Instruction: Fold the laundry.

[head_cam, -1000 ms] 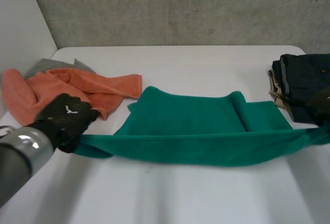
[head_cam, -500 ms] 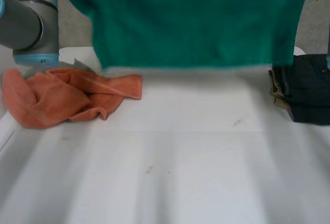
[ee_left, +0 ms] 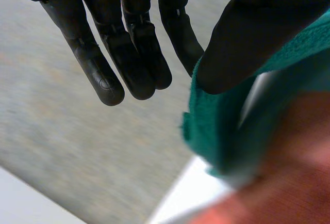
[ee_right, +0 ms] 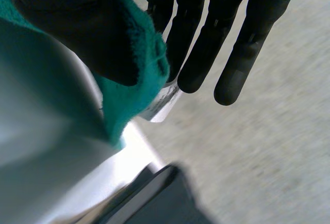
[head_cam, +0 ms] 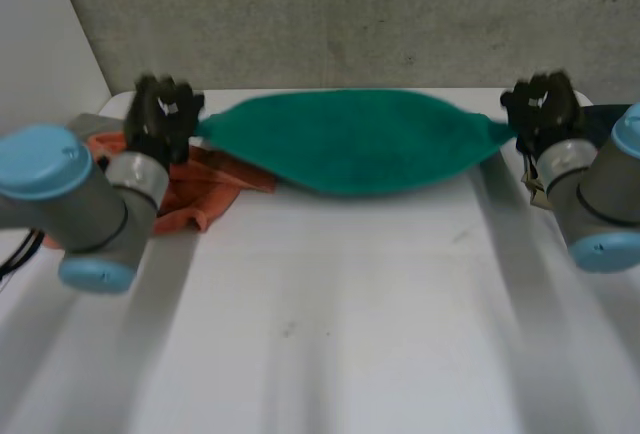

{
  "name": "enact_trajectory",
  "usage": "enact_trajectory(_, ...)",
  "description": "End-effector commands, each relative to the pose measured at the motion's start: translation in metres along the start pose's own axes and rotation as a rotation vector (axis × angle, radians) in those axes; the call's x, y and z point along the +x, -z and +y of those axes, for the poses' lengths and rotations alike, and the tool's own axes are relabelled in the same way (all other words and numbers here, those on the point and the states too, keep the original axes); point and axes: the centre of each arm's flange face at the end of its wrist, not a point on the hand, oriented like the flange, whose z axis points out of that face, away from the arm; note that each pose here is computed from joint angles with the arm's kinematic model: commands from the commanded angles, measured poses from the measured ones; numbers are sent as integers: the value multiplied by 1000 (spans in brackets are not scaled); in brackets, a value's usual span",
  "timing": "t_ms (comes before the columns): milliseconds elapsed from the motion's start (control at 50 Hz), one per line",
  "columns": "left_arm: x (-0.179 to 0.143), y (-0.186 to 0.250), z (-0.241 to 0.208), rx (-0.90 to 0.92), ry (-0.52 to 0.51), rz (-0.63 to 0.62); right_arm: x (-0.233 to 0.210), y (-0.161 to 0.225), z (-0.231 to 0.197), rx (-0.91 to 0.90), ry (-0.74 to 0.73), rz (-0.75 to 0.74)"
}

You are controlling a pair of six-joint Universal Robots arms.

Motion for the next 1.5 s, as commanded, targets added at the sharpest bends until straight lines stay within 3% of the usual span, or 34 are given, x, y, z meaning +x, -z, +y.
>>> enact_trajectory(20, 12, 66, 8, -193, -53, 174, -7, 56, 1, -235, 6, -180)
enact_trajectory(140, -12, 128, -10, -368, -145, 262, 34, 115, -6, -470, 105, -283)
enact_trajectory(180, -17, 161, -19, -465, -176, 344, 44, 140, -6, -557, 178, -349)
enact_trajectory(280, -19, 206, -33, -599, -182, 491, 56, 171, -14, -621, 308, -436)
enact_trajectory(340, -18, 204, -36, -573, -191, 486, 58, 171, -15, -607, 320, -415)
enact_trajectory(480, -15, 157, -25, -450, -200, 377, 59, 140, -3, -501, 248, -246)
enact_trajectory(620, 5, 85, -12, -295, -198, 282, 28, 94, 23, -378, 174, -189)
enact_trajectory(920, 30, -5, 25, -278, -223, 156, -5, 23, 34, -228, 230, -70)
enact_trajectory(1120, 37, -32, 29, -218, -221, 114, -8, -5, 45, -212, 234, -10)
enact_trajectory(1340, 34, -47, 15, -106, -230, 26, -5, -8, 49, -230, 241, 29)
enact_trajectory(1500, 69, -31, 3, -80, -224, 115, -1, -4, 39, -225, 216, 38)
